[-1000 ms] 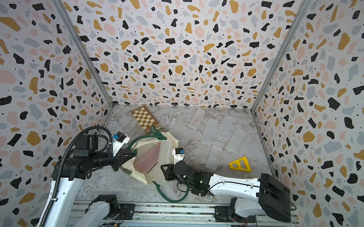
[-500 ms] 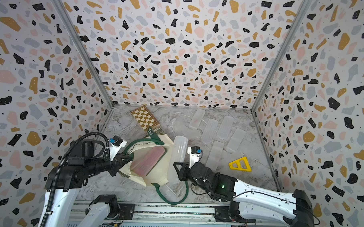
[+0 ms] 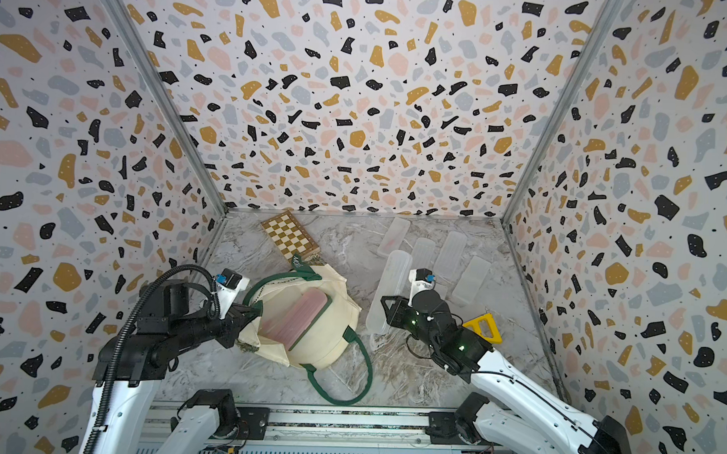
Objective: Take out the pencil case from the canvas bag
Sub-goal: Place the pencil case at the center of the board.
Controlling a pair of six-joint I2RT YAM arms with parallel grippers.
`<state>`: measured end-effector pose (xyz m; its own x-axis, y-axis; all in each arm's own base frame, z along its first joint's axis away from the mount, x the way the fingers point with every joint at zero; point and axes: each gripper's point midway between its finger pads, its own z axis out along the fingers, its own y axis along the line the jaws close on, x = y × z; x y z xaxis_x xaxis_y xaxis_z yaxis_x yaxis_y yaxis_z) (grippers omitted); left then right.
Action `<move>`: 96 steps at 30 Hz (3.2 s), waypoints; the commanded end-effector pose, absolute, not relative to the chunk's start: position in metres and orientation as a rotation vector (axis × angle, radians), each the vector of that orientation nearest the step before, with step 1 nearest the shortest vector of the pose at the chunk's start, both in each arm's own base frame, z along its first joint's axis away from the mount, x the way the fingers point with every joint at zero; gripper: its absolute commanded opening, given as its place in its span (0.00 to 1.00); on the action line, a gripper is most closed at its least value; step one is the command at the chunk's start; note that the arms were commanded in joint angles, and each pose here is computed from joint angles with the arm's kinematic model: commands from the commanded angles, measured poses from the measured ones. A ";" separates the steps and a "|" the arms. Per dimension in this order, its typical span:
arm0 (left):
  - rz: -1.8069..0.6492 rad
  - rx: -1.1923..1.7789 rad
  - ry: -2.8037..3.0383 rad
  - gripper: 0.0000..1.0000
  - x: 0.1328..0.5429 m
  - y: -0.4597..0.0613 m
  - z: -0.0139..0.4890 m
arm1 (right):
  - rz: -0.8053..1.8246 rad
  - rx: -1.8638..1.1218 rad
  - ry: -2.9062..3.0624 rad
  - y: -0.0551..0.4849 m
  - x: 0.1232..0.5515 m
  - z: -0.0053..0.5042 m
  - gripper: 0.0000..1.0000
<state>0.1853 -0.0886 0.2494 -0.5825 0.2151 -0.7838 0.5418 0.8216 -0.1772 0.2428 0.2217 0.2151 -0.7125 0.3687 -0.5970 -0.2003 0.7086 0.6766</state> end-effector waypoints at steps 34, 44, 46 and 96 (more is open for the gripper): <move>-0.375 0.415 2.160 0.00 0.196 -0.059 0.248 | 0.946 0.214 2.413 0.201 0.265 0.115 0.14; -0.379 0.422 2.158 0.00 0.197 -0.060 0.247 | 0.955 0.240 2.469 0.202 0.259 0.091 0.13; -0.380 0.422 2.158 0.00 0.197 -0.060 0.247 | 0.969 0.245 2.471 0.204 0.258 0.087 0.14; -0.384 0.418 2.133 0.00 0.197 -0.061 0.250 | 0.767 0.227 2.438 0.201 0.266 0.116 0.89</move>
<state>0.1919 -0.0655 0.2486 -0.5566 0.1544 -0.8163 0.4468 0.8840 -0.1375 0.2646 0.2063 0.1058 -0.8375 0.3278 -0.4373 0.0012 0.8012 0.5983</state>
